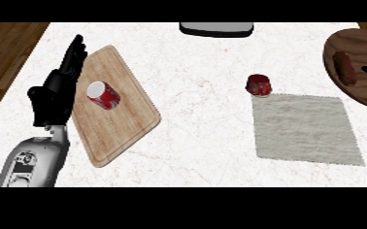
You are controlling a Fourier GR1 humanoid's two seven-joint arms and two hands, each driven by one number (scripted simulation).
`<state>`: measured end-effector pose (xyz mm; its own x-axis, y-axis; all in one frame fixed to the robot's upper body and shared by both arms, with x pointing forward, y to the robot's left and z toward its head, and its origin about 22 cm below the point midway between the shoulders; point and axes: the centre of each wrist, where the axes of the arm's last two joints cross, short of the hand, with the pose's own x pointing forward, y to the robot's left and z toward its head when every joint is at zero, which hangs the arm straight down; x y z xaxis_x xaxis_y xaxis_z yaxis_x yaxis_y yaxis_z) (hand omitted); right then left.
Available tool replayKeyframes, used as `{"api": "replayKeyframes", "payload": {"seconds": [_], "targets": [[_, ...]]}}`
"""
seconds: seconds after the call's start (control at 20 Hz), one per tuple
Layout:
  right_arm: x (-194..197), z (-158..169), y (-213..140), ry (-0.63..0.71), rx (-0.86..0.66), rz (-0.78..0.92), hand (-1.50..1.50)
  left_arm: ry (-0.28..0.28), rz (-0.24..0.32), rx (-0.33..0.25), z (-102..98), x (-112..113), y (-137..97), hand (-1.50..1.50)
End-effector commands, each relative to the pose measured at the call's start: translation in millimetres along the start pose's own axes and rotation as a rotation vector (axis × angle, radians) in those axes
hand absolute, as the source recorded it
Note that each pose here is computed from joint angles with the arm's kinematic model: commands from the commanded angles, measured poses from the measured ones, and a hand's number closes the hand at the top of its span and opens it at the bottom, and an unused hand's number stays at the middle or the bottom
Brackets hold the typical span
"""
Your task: Pick the sweet potato from the placemat and place it in the bowl
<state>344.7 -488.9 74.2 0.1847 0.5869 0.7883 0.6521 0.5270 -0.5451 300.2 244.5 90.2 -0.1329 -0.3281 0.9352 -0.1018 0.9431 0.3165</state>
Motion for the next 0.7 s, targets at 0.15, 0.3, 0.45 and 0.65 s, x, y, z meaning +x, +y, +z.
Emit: {"api": "replayKeyframes", "payload": {"seconds": [0.15, 0.3, 0.45, 0.65], "targets": [[-13.6, -1.3, -23.8, 0.009, -0.020, -0.165, -1.50, 0.010, -0.018, 0.004, -6.3, -1.3, -1.1, 0.00], [-42.4, 6.7, -65.0, 0.020, -0.017, -0.210, -1.50, 0.018, -0.022, 0.030, 6.0, -8.2, -0.7, 0.00], [-57.5, 15.8, -76.2, -0.003, -0.007, -0.268, -1.50, 0.052, 0.002, 0.027, -1.6, -12.9, 14.0, 0.00], [-66.9, 20.3, -92.3, -0.017, 0.048, -0.346, -1.50, 0.051, -0.018, 0.035, 16.7, -27.6, 4.7, 0.00]]}}
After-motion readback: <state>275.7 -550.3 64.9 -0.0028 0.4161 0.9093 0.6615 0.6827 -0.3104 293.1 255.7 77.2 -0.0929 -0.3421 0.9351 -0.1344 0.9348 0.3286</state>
